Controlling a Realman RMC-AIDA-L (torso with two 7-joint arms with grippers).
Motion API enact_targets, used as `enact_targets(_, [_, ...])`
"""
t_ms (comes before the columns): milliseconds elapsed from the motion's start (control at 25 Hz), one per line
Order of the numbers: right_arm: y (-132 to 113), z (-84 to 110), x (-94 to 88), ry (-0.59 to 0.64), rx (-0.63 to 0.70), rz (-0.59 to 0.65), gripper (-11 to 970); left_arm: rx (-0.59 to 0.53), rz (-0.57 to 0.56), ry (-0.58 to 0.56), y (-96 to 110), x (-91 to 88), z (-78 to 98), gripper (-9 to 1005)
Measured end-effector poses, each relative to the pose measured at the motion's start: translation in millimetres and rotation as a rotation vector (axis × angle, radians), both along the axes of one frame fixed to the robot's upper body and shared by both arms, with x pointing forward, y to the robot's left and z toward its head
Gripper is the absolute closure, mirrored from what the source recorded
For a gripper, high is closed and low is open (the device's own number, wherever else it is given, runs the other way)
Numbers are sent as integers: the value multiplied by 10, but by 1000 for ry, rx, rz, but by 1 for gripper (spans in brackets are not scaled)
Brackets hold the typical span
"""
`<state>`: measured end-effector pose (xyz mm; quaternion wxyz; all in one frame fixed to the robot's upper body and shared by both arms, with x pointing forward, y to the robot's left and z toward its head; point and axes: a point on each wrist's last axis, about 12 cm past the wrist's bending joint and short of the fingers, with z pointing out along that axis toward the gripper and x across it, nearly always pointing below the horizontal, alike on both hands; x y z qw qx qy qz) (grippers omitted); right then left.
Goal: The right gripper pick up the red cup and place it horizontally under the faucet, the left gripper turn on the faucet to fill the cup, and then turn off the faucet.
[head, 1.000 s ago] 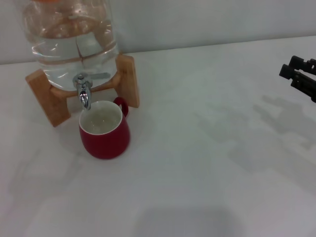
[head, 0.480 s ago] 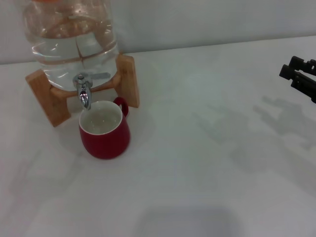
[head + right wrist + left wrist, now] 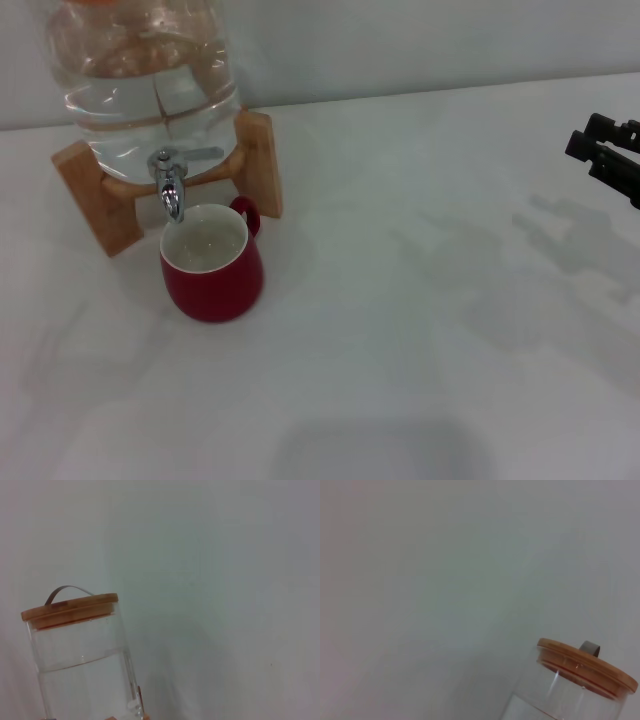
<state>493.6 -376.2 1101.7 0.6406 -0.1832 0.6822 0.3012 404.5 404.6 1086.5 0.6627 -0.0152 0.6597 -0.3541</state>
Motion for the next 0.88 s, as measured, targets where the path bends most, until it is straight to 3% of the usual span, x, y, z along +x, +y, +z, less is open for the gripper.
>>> enact_targets(880, [-6,10,3,0,1,1,557,1,-1,3,5,-7,-1,120])
